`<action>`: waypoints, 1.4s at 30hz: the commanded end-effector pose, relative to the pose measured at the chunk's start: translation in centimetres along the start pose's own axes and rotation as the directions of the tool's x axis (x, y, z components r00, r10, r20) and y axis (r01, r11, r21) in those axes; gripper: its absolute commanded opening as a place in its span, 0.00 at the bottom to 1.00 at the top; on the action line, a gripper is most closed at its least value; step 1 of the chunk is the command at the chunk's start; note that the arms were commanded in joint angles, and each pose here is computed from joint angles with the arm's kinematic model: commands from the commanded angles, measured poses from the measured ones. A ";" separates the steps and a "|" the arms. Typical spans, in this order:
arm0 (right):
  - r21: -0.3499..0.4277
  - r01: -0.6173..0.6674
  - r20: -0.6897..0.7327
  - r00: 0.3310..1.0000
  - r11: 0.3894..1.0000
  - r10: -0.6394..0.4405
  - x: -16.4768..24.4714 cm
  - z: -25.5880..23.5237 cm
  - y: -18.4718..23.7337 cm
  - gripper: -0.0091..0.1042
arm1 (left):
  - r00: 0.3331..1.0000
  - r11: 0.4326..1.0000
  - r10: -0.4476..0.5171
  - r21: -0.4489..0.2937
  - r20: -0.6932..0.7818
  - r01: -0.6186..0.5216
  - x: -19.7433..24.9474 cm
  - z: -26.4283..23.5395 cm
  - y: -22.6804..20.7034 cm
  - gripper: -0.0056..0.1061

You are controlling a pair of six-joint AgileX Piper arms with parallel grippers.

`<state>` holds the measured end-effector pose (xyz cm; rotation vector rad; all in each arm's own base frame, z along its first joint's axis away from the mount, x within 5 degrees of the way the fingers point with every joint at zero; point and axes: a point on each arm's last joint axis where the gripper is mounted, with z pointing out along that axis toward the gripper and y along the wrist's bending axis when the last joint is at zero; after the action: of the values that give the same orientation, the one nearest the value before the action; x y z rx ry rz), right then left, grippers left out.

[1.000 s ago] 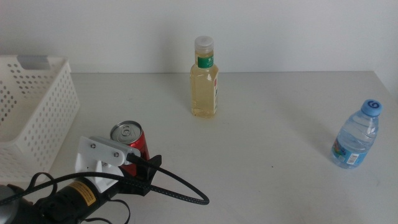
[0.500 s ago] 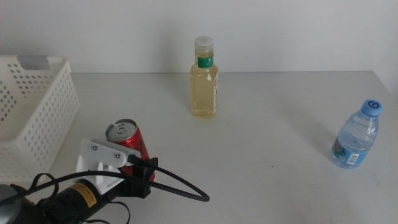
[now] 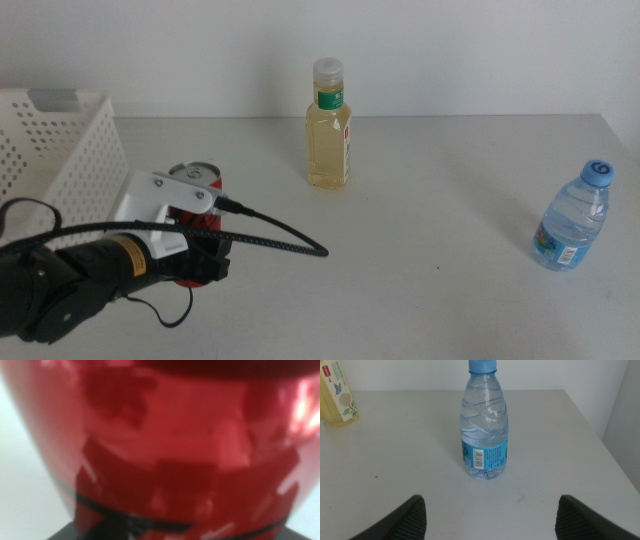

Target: Use arms to grab the bottles and put them into the dustbin to the left of the table.

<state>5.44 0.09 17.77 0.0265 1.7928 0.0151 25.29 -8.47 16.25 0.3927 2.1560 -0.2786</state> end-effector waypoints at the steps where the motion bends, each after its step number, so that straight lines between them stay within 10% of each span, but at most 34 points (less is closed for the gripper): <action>1: 0.017 0.027 0.108 0.994 0.999 -0.028 -1.1 -0.3 -0.1 0.67 | 0.994 1.000 -0.011 -0.019 0.112 0.014 -4.2 -1.6 0.0 0.04; 12: 0.017 0.027 0.108 0.994 0.999 -0.028 -1.1 -0.3 -0.1 0.67 | 0.998 0.974 0.034 -0.223 -0.061 -0.046 -13.3 -6.5 1.5 0.04; 20: 0.017 0.027 0.108 0.994 0.999 -0.028 -1.1 -0.3 -0.1 0.67 | 0.984 0.983 0.090 -0.145 -0.157 -0.113 -18.4 -9.7 3.6 0.04; 42: 0.017 0.027 0.108 0.994 0.999 -0.028 -1.1 -0.3 -0.1 0.67 | 0.906 0.935 -0.162 -0.355 -0.391 0.013 -20.5 -9.4 17.9 0.04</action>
<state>5.44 0.09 17.77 0.0265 1.7928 0.0151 36.98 7.08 34.35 0.1891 2.6987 0.1069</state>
